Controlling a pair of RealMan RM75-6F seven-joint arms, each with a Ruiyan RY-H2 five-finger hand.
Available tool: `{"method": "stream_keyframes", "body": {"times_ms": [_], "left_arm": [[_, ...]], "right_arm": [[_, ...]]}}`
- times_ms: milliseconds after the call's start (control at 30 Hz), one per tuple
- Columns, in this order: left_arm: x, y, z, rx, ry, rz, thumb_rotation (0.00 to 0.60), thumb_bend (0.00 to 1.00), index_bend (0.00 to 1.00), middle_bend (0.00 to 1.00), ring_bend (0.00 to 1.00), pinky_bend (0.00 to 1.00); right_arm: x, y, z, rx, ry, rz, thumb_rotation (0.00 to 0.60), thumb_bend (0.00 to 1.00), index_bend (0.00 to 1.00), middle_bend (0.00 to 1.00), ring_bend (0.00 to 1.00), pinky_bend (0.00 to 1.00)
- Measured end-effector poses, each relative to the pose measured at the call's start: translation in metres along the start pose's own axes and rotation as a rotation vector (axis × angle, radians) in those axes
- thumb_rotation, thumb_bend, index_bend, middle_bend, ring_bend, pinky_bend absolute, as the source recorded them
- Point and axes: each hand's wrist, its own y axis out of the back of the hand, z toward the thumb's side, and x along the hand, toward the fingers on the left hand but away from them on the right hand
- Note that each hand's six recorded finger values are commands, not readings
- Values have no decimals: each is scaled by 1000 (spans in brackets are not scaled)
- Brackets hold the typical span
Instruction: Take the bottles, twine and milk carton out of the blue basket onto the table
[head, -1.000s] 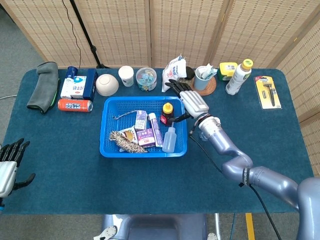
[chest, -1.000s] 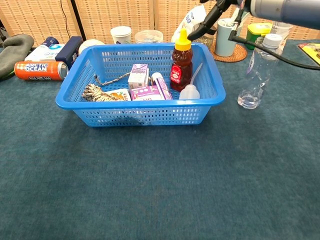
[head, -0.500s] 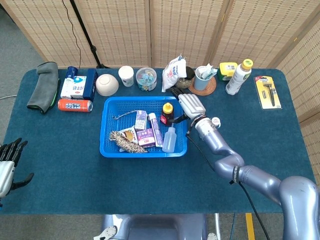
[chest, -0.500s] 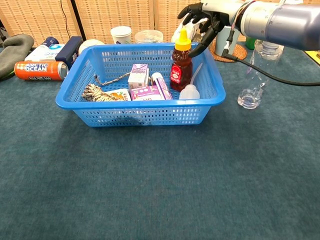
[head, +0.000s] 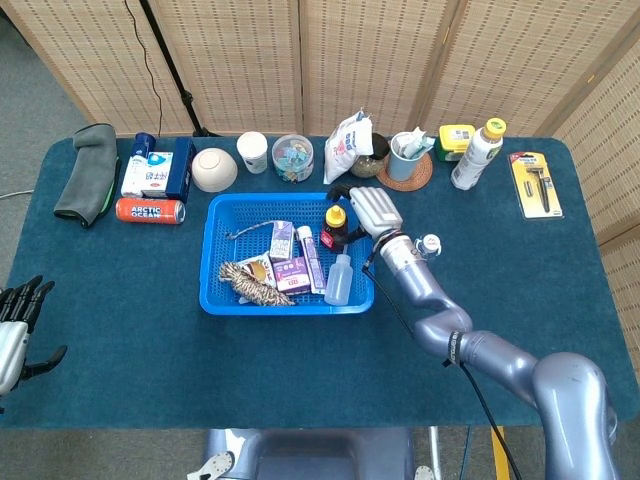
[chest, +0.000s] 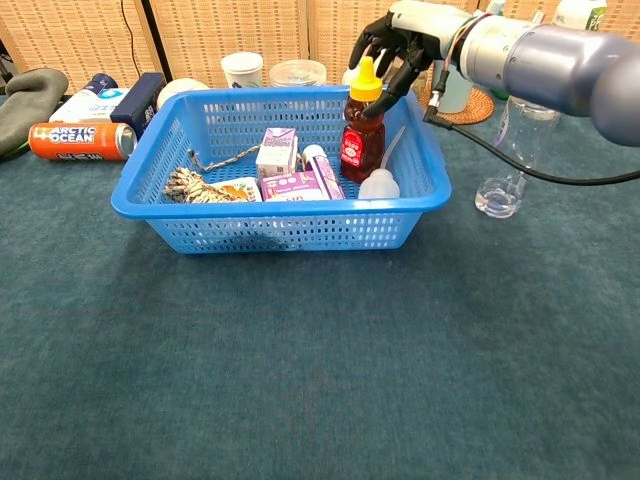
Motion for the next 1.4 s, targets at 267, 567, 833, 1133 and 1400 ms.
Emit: {"method": "stream_keyframes", "body": {"times_ms": [267, 567, 833, 1133, 1400], "left_arm": [[1, 1, -2, -4, 5, -1, 600, 234, 0, 0, 0, 0], [1, 2, -3, -8, 7, 1, 600, 234, 0, 0, 0, 0], [1, 1, -2, -7, 5, 0, 600, 234, 0, 0, 0, 0], [0, 1, -1, -11, -2, -2, 600, 234, 0, 0, 0, 0], [-1, 2, 0, -13, -10, -3, 600, 234, 0, 0, 0, 0]], "right_arm": [[-3, -4, 0, -45, -8, -19, 600, 39, 461, 487, 432, 600], [-6, -4, -1, -52, -9, -46, 600, 309, 534, 564, 502, 665], [-3, 7, 2, -55, 18, -77, 600, 340, 554, 582, 517, 674], [5, 49, 13, -19, 81, -174, 600, 340, 559, 586, 518, 674], [18, 97, 6, 61, 91, -266, 600, 339, 560, 587, 518, 674]]}}
